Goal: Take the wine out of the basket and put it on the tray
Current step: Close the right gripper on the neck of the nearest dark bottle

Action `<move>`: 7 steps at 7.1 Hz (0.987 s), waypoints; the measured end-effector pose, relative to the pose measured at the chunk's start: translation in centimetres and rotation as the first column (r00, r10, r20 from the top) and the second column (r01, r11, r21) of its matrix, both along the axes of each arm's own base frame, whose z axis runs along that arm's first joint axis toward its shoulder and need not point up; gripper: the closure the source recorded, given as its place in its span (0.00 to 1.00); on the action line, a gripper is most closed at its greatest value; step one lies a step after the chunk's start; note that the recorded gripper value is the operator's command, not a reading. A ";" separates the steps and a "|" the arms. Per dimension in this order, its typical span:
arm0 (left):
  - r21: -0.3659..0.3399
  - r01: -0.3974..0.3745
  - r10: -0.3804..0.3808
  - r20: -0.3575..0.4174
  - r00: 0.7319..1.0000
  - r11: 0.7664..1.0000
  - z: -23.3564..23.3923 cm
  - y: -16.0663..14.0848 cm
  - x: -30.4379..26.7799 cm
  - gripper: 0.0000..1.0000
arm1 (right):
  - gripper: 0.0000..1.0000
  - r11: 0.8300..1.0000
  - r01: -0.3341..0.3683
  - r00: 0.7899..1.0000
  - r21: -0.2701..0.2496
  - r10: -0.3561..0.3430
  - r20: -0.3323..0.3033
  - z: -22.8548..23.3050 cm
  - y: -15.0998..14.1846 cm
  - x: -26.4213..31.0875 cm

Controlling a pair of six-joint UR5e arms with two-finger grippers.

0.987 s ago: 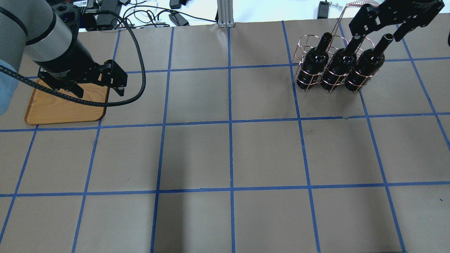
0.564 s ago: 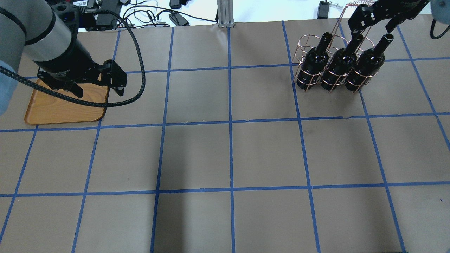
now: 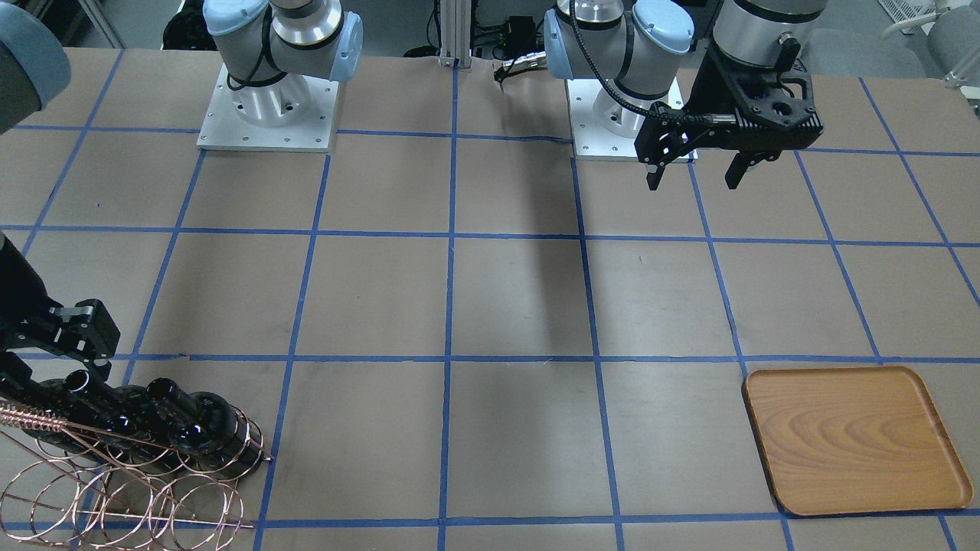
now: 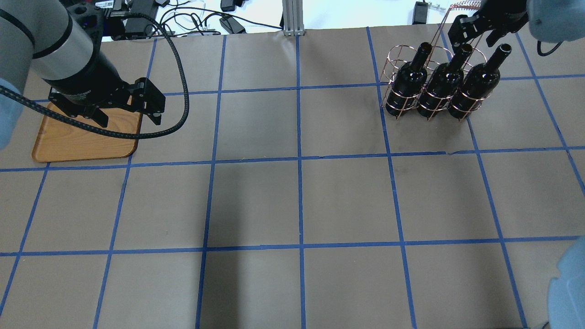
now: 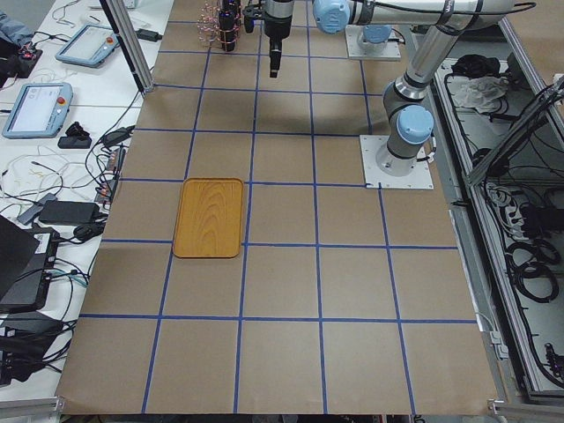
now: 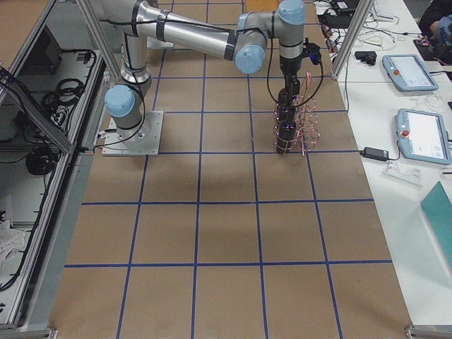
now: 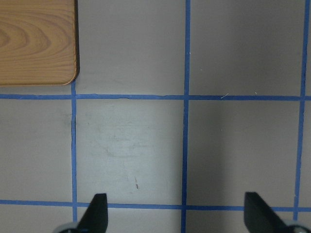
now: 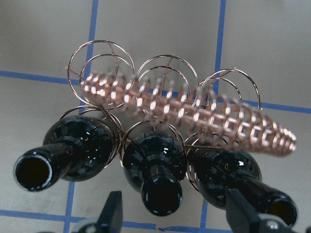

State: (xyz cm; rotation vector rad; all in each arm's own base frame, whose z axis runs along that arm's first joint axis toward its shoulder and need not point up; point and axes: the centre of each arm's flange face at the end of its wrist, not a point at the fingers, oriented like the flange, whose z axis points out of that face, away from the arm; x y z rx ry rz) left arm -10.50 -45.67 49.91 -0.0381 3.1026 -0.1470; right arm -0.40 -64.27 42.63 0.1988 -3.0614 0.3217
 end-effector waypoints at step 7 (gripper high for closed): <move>-0.001 -0.001 0.001 -0.001 1.000 1.000 0.0 0.0 0.0 0.00 | 0.41 1.000 0.001 0.999 0.011 -0.002 0.037 -2.0 -0.9 0.2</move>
